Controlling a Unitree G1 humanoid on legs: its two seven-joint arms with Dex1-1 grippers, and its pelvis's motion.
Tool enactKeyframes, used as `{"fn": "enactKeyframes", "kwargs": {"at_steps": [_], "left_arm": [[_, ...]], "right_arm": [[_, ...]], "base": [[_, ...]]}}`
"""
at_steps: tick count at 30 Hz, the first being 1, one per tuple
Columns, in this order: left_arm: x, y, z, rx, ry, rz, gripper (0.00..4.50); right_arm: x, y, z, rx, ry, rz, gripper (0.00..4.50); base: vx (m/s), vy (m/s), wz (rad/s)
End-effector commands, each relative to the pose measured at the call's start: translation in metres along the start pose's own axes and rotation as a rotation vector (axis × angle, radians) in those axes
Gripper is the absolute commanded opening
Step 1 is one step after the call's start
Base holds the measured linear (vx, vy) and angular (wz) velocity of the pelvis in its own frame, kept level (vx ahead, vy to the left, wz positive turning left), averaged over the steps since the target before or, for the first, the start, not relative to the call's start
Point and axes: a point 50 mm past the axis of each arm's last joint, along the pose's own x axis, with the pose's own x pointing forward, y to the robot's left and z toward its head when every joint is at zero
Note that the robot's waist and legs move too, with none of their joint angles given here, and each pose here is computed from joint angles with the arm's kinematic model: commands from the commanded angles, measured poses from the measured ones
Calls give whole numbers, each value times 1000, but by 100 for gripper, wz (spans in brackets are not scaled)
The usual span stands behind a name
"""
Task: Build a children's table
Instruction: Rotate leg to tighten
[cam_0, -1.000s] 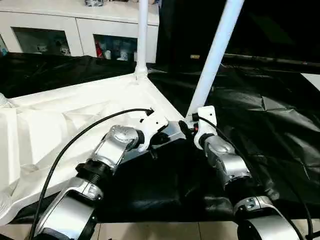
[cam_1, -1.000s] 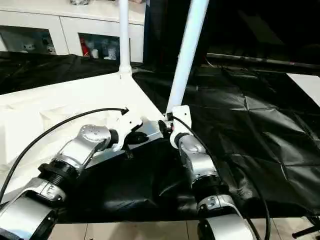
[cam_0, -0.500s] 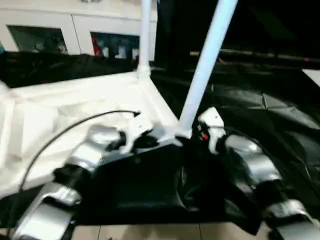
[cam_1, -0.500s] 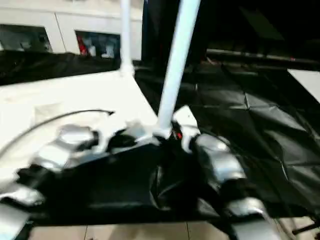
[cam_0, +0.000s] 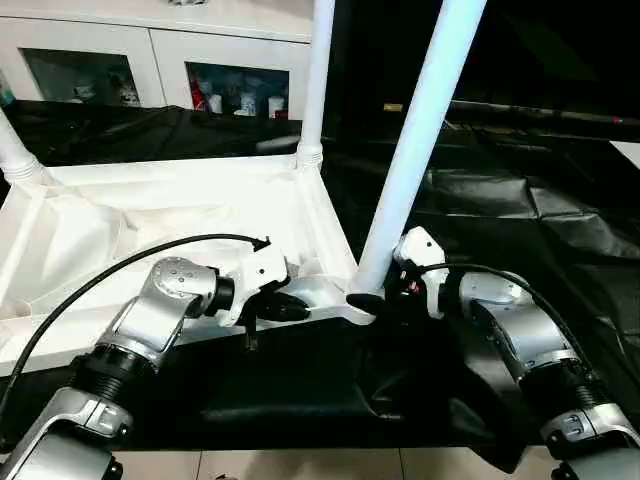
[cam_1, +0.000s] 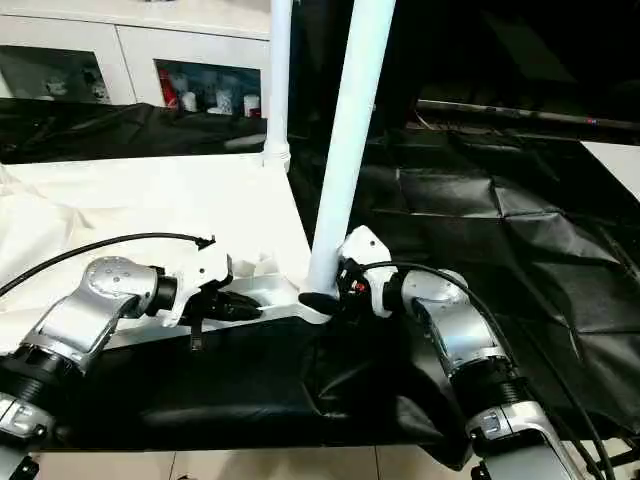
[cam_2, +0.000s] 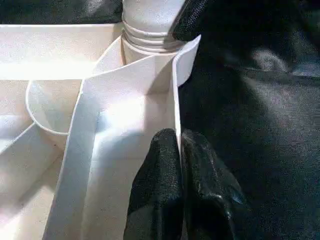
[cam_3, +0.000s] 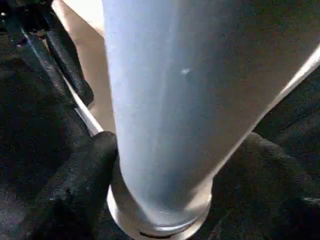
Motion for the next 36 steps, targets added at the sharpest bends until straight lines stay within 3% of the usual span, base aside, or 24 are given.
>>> {"fn": "enactKeyframes", "kwargs": {"at_steps": [1,4,9,15,16,19,21,23,27,30,36], "left_arm": [[10,-13,-8,-8,47,-97,0],[10,-13,-8,-8,48,-95,0],[8,-13,-9,-19,54,-97,0],[9,-9,-8,3,58,-53,0],[10,-8,-8,-6,62,-43,28],[9,-6,-7,-30,62,-43,28],[9,-6,-6,-13,67,-36,63],[8,-5,-7,5,82,-27,65],[8,-4,-9,0,73,-15,65],[9,-3,-9,-8,63,-9,28],[9,-2,-8,-23,55,-13,6]], "right_arm": [[-5,-4,-4,0,39,-17,342],[-5,-4,-5,-4,46,-16,333],[-8,-2,-8,-4,56,0,274],[-8,-2,-9,-9,62,-4,248],[-8,-3,-9,-19,64,-14,246],[-7,-3,-9,-24,65,-26,246],[-7,-3,-9,-25,66,-22,246],[-6,-2,-9,-27,67,-19,246],[-7,-2,-9,-26,66,-16,246],[-7,-1,-10,-26,67,-12,246],[-12,-4,-9,-40,72,-8,246]], "base": [[0,0,0],[0,0,0],[0,0,0],[0,0,0],[0,0,0],[0,0,0],[0,0,0],[0,0,0],[0,0,0],[0,0,0],[0,0,0]]}}
